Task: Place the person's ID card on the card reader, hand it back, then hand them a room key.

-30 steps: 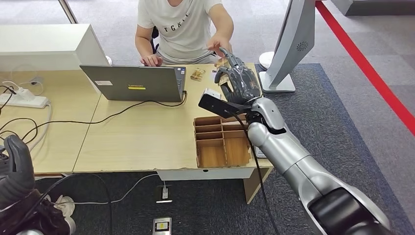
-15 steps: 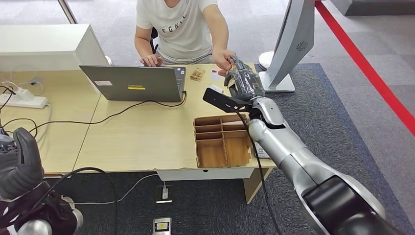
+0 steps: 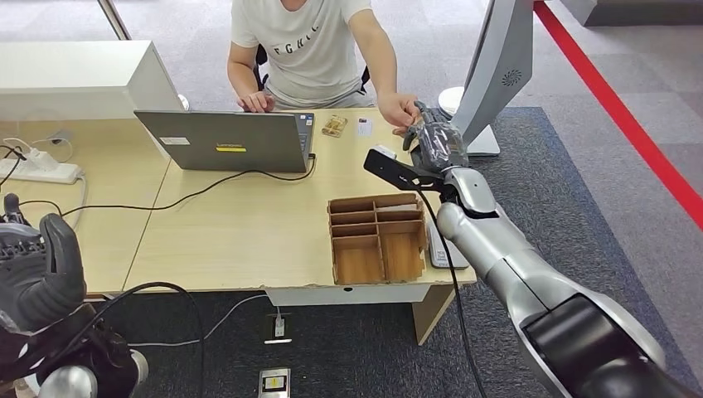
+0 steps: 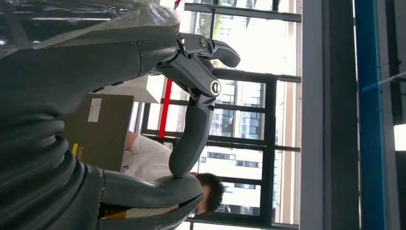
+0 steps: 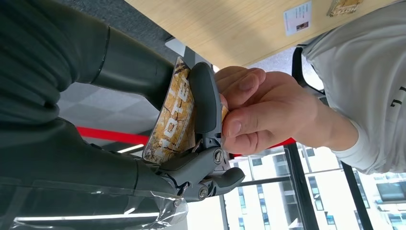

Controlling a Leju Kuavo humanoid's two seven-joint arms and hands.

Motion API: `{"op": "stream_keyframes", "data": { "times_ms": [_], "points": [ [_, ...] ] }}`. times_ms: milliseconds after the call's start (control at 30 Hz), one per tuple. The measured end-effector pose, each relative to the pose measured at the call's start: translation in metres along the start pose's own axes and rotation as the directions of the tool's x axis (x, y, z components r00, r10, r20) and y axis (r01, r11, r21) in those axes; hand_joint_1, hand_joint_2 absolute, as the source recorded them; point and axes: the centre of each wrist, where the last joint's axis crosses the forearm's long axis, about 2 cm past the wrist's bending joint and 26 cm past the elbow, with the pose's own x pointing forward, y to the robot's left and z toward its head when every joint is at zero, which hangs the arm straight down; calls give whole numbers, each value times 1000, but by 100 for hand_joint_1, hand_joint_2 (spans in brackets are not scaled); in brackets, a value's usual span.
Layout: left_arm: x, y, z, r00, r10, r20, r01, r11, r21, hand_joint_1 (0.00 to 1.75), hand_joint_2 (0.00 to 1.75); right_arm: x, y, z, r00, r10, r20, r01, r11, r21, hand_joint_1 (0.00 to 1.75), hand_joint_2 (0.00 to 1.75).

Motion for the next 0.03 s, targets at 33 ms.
{"op": "stream_keyframes", "data": {
  "times_ms": [33],
  "points": [
    [0,0,0,1000,0,-1,0,1000,-1,0,175,0,0,0,1000,1,-2,-1,1000,0,145,175]
  ]
}}
